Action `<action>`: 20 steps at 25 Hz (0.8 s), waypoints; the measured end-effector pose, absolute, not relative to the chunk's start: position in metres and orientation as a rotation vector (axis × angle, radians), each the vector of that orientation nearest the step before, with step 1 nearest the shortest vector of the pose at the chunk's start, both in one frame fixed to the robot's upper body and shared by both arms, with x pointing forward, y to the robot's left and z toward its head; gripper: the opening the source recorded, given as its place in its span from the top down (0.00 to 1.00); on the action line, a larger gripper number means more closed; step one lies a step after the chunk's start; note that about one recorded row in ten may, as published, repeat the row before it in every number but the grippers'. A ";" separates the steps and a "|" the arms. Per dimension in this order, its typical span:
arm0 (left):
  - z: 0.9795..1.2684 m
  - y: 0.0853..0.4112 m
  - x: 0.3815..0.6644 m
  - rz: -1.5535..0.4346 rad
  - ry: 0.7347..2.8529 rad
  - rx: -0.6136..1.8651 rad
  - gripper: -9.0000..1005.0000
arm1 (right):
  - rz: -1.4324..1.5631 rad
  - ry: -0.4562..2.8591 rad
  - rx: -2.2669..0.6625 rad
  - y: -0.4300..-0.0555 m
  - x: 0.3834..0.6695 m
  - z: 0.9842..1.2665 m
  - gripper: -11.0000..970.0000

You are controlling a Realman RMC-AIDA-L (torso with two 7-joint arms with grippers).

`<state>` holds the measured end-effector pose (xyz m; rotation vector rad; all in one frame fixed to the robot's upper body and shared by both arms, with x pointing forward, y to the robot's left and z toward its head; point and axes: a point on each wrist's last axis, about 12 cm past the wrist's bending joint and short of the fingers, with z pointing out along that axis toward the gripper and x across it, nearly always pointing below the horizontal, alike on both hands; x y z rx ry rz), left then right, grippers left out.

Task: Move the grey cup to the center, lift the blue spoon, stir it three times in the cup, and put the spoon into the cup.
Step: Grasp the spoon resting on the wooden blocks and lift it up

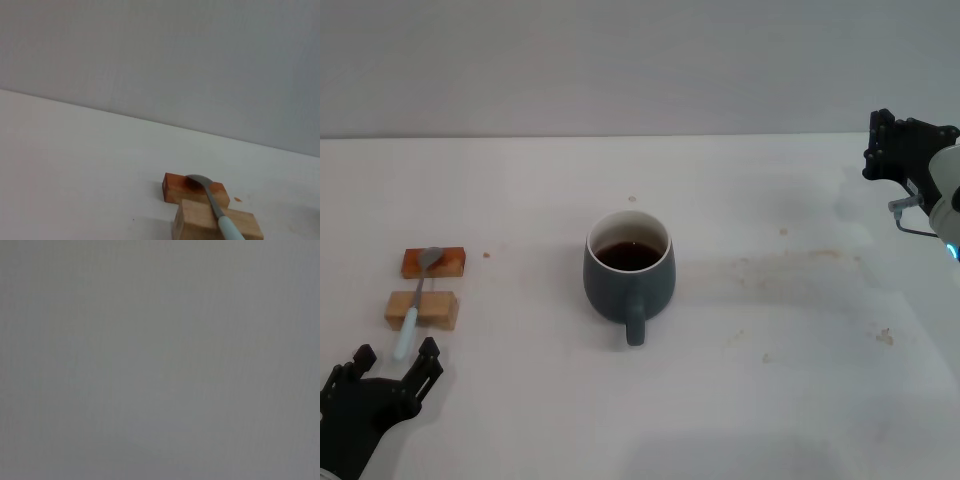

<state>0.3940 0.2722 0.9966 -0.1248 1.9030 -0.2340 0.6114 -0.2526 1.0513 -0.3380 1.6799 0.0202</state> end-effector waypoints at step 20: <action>0.999 0.273 0.403 -0.231 1.893 -0.103 0.39 | 0.024 1.695 -0.330 -0.252 0.608 1.048 0.96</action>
